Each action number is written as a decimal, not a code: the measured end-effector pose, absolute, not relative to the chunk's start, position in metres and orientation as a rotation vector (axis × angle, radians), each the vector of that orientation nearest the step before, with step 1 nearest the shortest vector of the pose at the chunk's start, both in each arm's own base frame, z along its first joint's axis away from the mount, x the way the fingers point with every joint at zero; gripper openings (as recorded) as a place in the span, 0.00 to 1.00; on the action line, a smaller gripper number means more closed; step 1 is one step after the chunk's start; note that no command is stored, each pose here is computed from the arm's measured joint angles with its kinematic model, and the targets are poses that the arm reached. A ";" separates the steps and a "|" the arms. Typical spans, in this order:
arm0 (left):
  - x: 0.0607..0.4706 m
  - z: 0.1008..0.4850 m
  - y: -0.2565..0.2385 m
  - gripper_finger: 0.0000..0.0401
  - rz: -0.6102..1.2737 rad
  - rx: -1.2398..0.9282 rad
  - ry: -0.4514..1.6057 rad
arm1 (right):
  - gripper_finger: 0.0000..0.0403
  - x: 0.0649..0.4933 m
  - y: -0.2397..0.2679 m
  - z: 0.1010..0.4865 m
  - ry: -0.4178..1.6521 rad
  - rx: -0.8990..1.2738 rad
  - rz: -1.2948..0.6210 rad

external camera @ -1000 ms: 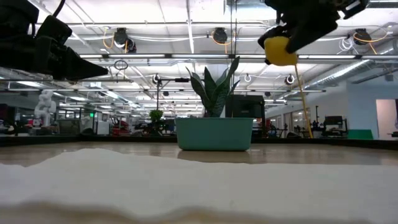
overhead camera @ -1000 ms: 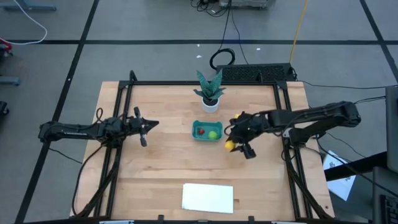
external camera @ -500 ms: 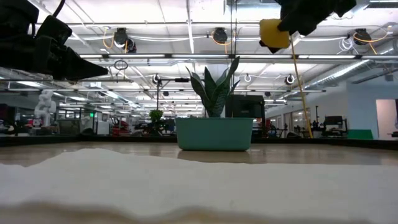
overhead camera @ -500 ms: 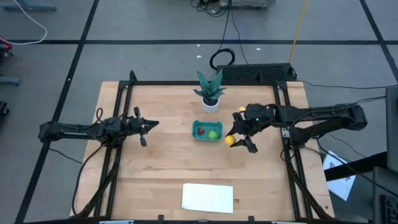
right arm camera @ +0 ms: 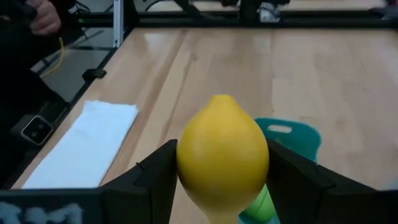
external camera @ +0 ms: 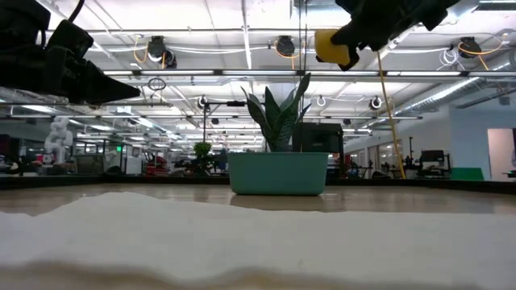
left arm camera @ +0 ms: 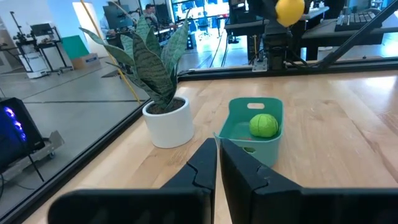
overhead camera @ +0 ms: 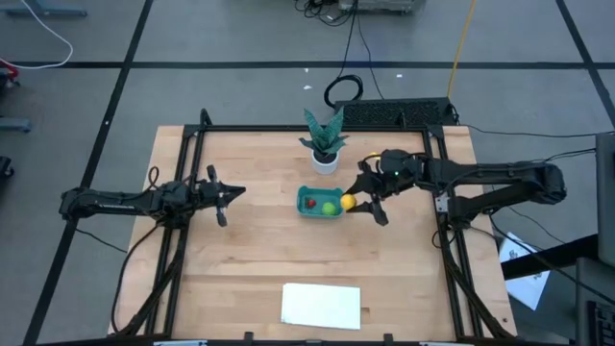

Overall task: Pick and placing Produce into tupperware
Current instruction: Put the yellow lemon into the green bin

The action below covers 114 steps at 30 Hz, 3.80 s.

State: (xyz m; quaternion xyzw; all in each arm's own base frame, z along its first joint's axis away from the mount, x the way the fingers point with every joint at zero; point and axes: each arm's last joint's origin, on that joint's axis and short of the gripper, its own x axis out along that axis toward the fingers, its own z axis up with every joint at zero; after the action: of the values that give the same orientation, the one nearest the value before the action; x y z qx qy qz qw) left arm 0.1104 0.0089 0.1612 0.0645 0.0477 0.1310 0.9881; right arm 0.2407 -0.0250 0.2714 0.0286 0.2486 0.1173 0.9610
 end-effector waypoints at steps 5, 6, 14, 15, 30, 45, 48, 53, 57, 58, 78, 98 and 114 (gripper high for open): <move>0.110 0.161 0.009 0.06 0.263 0.130 0.096 | 0.48 0.247 -0.033 0.266 0.501 0.074 0.212; 0.110 0.161 0.009 0.06 0.263 0.130 0.096 | 0.48 0.249 -0.035 0.266 0.494 0.077 0.217; 0.110 0.161 0.009 0.06 0.263 0.130 0.095 | 0.48 0.263 -0.063 0.261 0.457 0.136 0.231; 0.110 0.161 0.009 0.06 0.263 0.130 0.096 | 0.48 0.266 -0.067 0.260 0.458 0.144 0.238; 0.110 0.161 0.009 0.06 0.263 0.145 0.098 | 0.48 0.305 -0.105 0.251 0.665 0.177 0.328; 0.110 0.160 0.009 0.06 0.264 0.145 0.106 | 0.48 0.336 -0.130 0.213 0.783 0.315 0.428; 0.110 0.160 0.009 0.06 0.264 0.145 0.106 | 0.48 0.338 -0.134 0.204 0.798 0.339 0.435; 0.110 0.160 0.009 0.06 0.264 0.145 0.109 | 0.48 0.340 -0.132 0.198 0.818 0.282 0.428; 0.110 0.160 0.009 0.06 0.264 0.143 0.109 | 0.48 0.343 -0.125 0.197 0.892 0.092 0.331; 0.110 0.160 0.009 0.06 0.264 0.143 0.110 | 0.48 0.343 -0.122 0.196 0.913 0.039 0.329; 0.110 0.160 0.009 0.06 0.264 0.130 0.109 | 0.48 0.311 -0.089 0.257 0.874 -0.090 0.380; 0.110 0.160 0.009 0.06 0.264 0.145 0.107 | 0.48 0.336 -0.097 0.240 0.798 -0.406 0.521; 0.110 0.157 0.009 0.06 0.262 0.146 0.139 | 0.48 0.355 -0.097 0.186 0.937 -0.627 0.633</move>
State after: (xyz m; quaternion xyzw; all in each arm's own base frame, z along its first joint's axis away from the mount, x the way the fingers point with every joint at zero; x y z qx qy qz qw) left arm 0.1100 0.0090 0.1573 0.0729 0.0693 0.1305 0.9863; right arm 0.3547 -0.0970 0.1857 -0.2922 0.4366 0.2951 0.7981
